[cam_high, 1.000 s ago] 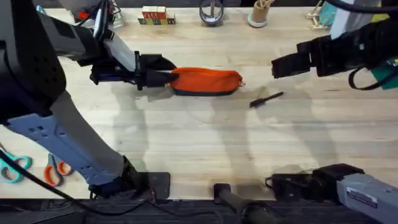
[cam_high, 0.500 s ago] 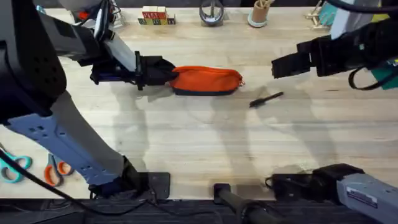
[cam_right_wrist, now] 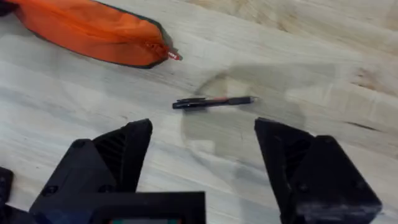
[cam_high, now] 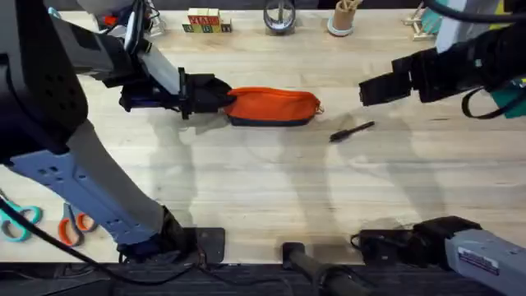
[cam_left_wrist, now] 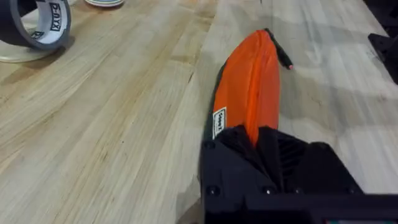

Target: Unzip the bag, pick up the pens from the table one at a time and place them inside, then zip the bag closed.

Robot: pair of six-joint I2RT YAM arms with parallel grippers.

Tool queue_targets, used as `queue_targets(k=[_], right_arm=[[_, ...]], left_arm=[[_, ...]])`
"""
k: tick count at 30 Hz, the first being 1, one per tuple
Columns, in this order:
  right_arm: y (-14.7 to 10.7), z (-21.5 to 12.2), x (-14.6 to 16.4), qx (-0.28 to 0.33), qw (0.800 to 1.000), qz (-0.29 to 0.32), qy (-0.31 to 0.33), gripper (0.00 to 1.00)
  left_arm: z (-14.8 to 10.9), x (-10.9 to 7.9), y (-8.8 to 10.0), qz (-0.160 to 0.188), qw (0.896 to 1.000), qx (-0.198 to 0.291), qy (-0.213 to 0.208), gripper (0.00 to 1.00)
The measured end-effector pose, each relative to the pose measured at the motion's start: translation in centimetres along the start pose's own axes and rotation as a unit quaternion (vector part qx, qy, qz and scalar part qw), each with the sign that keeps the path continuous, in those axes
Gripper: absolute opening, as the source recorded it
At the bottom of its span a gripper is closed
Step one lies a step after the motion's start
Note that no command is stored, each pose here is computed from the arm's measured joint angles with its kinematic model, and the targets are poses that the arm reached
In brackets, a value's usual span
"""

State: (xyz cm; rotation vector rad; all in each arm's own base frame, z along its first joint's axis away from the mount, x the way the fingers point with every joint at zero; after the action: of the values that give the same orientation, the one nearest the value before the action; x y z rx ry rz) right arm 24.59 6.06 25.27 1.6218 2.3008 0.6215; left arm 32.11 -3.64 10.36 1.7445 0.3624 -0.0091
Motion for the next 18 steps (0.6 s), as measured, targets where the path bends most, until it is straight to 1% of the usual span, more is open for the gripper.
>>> queue_targets(k=[4, 8, 13, 18], right_arm=[[0.0, 0.0, 0.0, 0.0, 0.999, -0.045, 0.0, 0.998], [0.0, 0.0, 0.0, 0.0, 0.997, -0.076, 0.0, 0.997], [-0.3, 0.0, 0.0, 0.008, 0.996, -0.089, 0.002, 0.997], [-1.7, -0.1, 0.2, 0.043, 0.995, -0.09, 0.009, 0.997]], left_arm=[[0.0, 0.0, 0.0, 0.0, 1.0, 0.0, 0.0, 0.042], [0.0, 0.0, 0.0, 0.0, 1.0, 0.0, 0.0, 0.042], [0.0, 0.0, 0.0, 0.0, 1.0, 0.0, 0.0, 0.042], [0.0, 0.0, 0.0, 0.0, 1.0, 0.0, 0.0, 0.042]])
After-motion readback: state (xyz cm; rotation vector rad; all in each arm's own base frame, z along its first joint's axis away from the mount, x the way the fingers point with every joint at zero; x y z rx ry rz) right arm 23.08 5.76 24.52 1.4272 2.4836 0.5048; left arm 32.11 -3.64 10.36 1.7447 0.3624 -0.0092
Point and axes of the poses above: each hand's point on the last joint's axis, 136 mm out from that joint toward the fingers, its own z axis out along the fingers, its own x axis along the line the jaws close on, y = z × x, the point moved 5 cm from there along -z, back along the fingers, and after that the axes turned 3 degrees about -z, right-handed, at the moved point
